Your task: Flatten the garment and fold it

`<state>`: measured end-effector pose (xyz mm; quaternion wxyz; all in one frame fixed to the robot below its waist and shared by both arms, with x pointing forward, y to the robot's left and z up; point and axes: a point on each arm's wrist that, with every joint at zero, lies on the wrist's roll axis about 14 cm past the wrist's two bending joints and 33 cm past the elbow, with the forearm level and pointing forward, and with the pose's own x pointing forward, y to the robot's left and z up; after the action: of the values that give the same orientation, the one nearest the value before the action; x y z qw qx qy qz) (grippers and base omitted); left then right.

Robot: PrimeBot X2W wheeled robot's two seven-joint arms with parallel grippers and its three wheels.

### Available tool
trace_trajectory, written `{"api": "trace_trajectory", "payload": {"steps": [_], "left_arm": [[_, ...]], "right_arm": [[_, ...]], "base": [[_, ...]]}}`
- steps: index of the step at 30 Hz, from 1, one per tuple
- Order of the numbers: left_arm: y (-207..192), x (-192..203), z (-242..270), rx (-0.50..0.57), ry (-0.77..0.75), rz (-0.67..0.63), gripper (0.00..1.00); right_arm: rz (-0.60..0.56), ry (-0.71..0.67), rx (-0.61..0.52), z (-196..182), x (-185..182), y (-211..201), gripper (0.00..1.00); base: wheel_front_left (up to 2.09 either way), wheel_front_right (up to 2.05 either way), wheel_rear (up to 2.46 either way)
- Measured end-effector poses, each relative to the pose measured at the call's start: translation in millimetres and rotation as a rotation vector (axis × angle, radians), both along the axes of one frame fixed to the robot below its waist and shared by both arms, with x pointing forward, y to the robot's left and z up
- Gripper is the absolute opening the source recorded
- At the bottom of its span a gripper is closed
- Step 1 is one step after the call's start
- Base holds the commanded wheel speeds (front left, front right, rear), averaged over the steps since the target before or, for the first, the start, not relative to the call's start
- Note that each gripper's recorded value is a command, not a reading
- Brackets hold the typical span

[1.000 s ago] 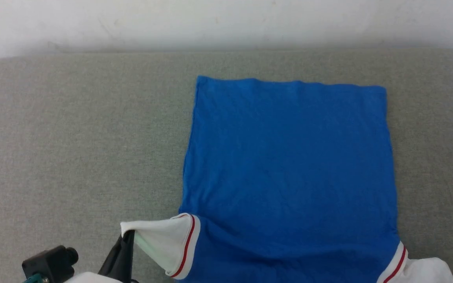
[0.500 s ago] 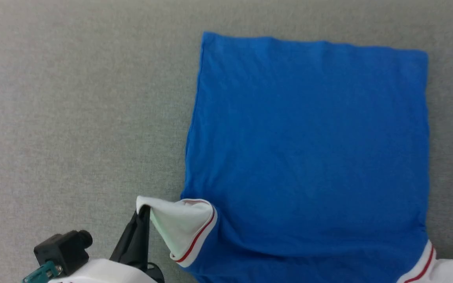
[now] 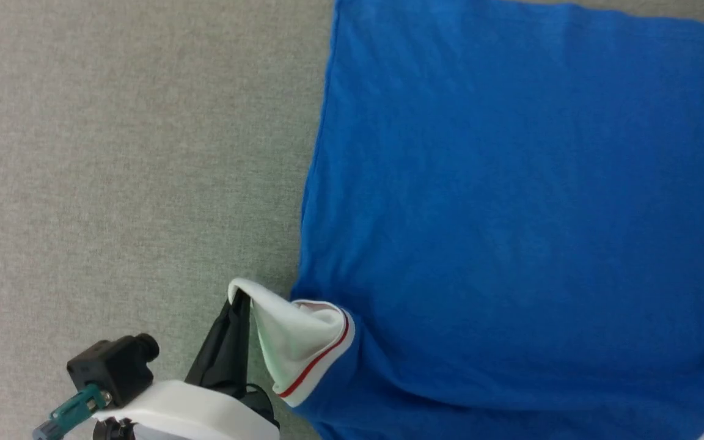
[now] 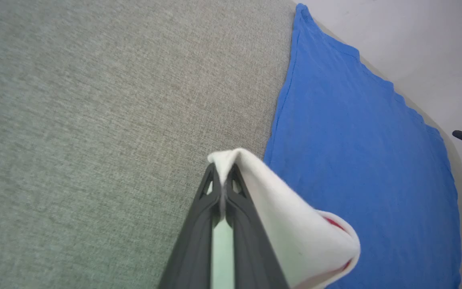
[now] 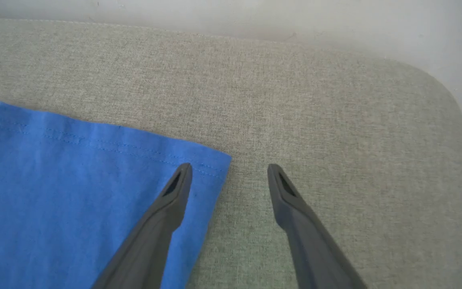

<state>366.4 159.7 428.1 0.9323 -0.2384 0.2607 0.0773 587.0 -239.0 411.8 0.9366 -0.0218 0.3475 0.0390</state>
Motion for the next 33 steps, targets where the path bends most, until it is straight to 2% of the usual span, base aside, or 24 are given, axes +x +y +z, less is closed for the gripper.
{"api": "trace_trajectory", "payload": {"steps": [6, 7, 8, 9, 16, 21, 24, 29, 33], "left_arm": [[6, 1, -8, 0.015, 0.021, 0.018, 0.00], [7, 2, -8, 0.016, 0.022, 0.019, 0.00], [7, 2, -9, 0.017, 0.024, 0.021, 0.00], [7, 1, -10, 0.018, 0.026, 0.021, 0.00], [7, 4, -6, 0.023, 0.008, 0.014, 0.00], [7, 4, 5, 0.027, -0.029, 0.003, 0.00], [8, 3, 14, 0.032, -0.054, -0.003, 0.00], [8, -5, 27, 0.032, -0.082, -0.006, 0.00], [3, -9, 32, 0.021, -0.094, -0.029, 0.00]], "right_arm": [[0.012, 0.069, 0.031, -31, 0, 12, 1.00], [0.012, 0.076, 0.033, -34, 0, 13, 0.62], [0.011, 0.080, 0.034, -36, 0, 13, 0.34], [0.010, 0.081, 0.033, -37, 0, 13, 0.00], [-0.002, 0.019, 0.050, -23, 1, 12, 0.00], [-0.019, -0.123, 0.112, 23, 2, 8, 0.00], [-0.035, -0.210, 0.128, 53, -11, -3, 0.00], [-0.147, -0.294, 0.142, 85, -67, -50, 0.00], [-0.300, -0.229, 0.129, 76, -147, -95, 0.00]], "base": [[0.00, 0.00, 0.00], [0.00, 0.00, 0.00], [0.00, 0.00, 0.00], [0.00, 0.00, 0.00], [0.00, 0.00, 0.00], [0.00, 0.00, 0.00], [0.00, 0.00, 0.00], [0.00, 0.00, 0.00], [0.00, 0.00, 0.00]]}}
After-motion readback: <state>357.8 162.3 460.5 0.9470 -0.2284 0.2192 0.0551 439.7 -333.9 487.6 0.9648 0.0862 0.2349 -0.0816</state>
